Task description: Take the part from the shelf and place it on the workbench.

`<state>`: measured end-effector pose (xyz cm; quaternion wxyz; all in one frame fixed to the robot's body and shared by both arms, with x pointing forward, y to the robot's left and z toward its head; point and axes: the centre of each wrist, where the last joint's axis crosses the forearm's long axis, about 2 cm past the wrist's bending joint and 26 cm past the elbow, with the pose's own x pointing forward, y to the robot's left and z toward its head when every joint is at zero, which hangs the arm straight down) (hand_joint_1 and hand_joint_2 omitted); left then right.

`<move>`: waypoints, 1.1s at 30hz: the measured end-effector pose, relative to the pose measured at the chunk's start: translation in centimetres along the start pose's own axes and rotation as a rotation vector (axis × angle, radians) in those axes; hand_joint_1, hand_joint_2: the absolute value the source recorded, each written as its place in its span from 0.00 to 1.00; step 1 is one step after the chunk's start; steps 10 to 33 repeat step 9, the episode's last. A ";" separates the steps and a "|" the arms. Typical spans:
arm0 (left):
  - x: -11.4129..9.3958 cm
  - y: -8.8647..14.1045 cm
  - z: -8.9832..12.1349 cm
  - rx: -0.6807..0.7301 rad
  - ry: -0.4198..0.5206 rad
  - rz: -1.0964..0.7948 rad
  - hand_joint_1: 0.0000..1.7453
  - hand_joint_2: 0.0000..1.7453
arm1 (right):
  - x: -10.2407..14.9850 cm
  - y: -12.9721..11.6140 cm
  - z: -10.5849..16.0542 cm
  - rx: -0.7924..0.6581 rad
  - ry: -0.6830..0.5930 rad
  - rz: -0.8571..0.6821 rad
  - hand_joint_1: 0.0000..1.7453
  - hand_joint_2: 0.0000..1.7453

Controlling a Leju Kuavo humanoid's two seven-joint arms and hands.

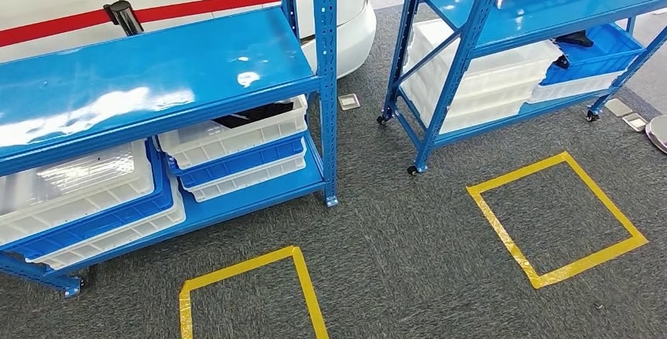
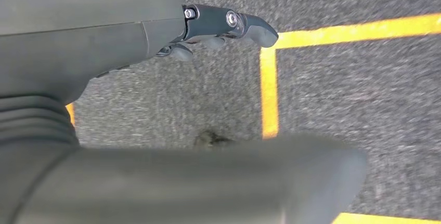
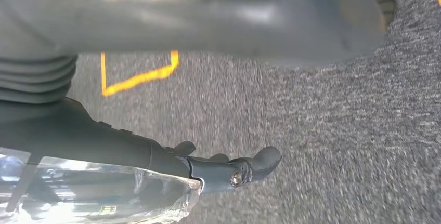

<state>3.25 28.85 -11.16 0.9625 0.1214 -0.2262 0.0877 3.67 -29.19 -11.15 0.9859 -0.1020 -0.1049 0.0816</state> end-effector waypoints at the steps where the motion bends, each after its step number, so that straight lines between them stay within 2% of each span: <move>1: -0.1 0.1 0.0 -0.011 0.010 -0.004 0.00 0.00 | -0.2 0.0 0.0 0.009 0.000 -0.012 0.00 0.00; 9: -0.9 0.6 0.3 -0.093 0.082 -0.039 0.00 0.00 | -1.5 0.1 0.2 0.069 0.001 -0.091 0.00 0.00; 33: -0.9 0.6 0.3 -0.093 0.082 -0.039 0.00 0.00 | -1.5 0.1 0.2 0.069 0.001 -0.091 0.00 0.00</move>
